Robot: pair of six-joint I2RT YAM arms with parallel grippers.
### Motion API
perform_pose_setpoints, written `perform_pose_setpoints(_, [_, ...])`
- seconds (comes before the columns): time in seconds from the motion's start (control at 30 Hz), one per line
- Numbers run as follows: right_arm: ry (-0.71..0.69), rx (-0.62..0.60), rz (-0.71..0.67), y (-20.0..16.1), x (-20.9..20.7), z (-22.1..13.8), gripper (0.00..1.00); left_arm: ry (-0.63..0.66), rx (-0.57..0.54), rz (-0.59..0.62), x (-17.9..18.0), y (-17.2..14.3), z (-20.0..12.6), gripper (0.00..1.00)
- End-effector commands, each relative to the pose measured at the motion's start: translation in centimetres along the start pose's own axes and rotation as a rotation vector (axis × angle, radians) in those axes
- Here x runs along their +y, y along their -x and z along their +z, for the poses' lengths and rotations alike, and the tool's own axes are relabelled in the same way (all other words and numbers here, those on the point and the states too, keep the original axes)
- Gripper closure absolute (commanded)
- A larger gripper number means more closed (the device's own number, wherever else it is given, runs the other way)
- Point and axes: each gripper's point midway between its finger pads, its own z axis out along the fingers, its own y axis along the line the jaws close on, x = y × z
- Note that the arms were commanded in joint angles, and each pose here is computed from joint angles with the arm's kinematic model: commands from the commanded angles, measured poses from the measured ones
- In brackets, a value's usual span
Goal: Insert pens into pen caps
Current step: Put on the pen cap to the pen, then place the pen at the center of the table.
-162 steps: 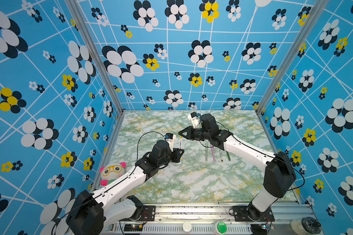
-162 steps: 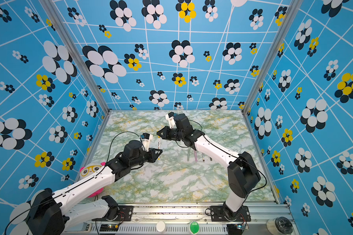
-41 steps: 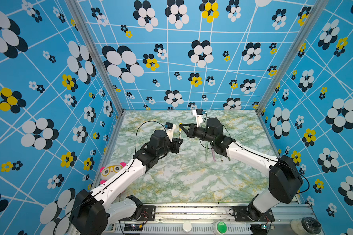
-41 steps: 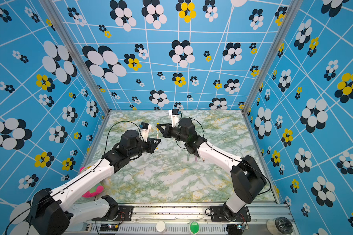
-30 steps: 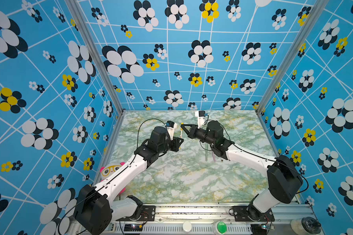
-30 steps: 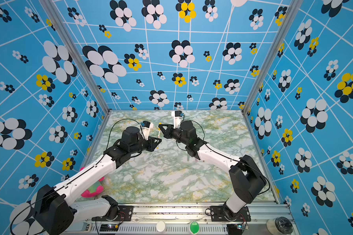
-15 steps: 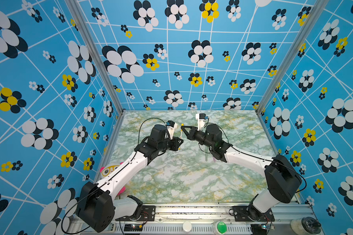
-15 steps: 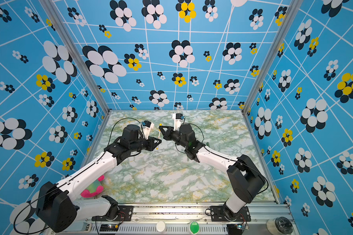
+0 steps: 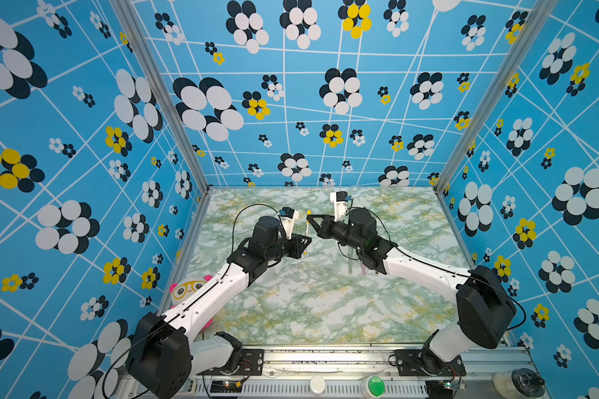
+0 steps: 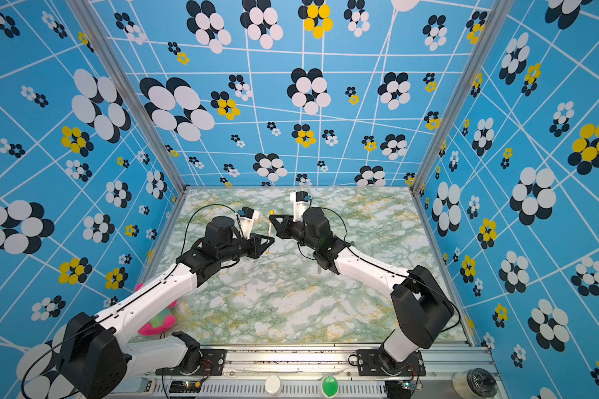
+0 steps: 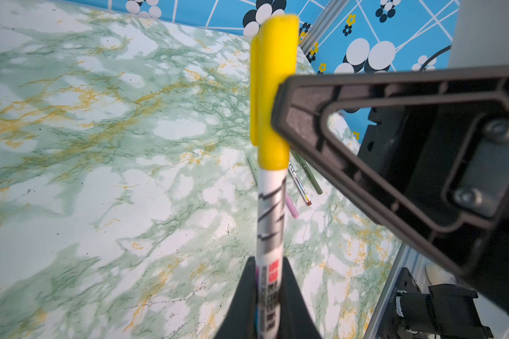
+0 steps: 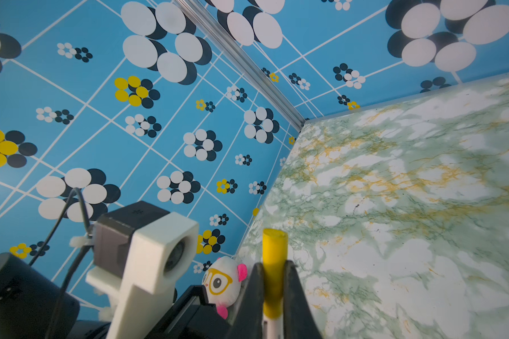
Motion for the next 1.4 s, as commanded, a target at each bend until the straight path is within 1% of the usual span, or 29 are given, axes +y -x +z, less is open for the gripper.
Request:
perform_pose_setpoints(0.0, [0.02, 0.318, 0.017, -6.7, 0.9, -2.5, 0.99, 0.074, -0.4, -0.023, 1.4, 7.7, -3.1, 1.0])
perform_pose_setpoints(0.1, [0.014, 0.238, -0.026, -3.1, 1.9, -4.2, 0.95, 0.1, -0.319, -0.082, 2.7, 3.3, -2.1, 1.0])
perform_pose_setpoints(0.13, [0.013, 0.214, -0.046, -2.2, 2.3, -4.8, 0.92, 0.105, -0.294, -0.091, 2.8, 2.0, -1.8, 1.0])
perform_pose_setpoints(0.2, [0.001, 0.188, -0.081, -1.1, 2.7, -5.9, 0.9, 0.123, -0.255, -0.112, 3.0, 0.0, -1.5, 1.0])
perform_pose_setpoints(0.37, [-0.037, 0.178, -0.115, -0.9, 2.4, -7.5, 0.83, 0.134, -0.202, -0.144, 2.4, -2.6, -0.7, 1.0])
perform_pose_setpoints(0.43, [-0.068, 0.159, -0.118, -0.6, 1.8, -8.1, 0.82, 0.144, -0.173, -0.151, 1.9, -3.3, -0.1, 1.0])
perform_pose_setpoints(0.53, [-0.095, 0.15, -0.123, -0.6, 1.2, -8.6, 0.81, 0.144, -0.145, -0.143, 1.0, -3.8, 0.7, 1.0])
perform_pose_setpoints(0.7, [-0.111, 0.172, -0.119, -1.9, 0.2, -8.9, 0.73, 0.12, -0.141, -0.125, -0.9, -3.2, 1.3, 1.0])
perform_pose_setpoints(0.97, [-0.092, 0.234, -0.048, -5.0, -1.5, -8.0, 0.71, 0.086, -0.12, -0.099, -3.0, -2.9, 2.5, 1.0])
perform_pose_setpoints(1.17, [-0.061, 0.216, -0.057, -4.6, -0.9, -7.6, 0.7, 0.078, -0.105, -0.095, -3.2, -3.1, 3.1, 1.0])
perform_pose_setpoints(1.37, [-0.061, 0.216, -0.063, -4.2, -1.0, -6.5, 0.69, 0.072, -0.104, -0.093, -3.4, -3.0, 3.1, 1.0])
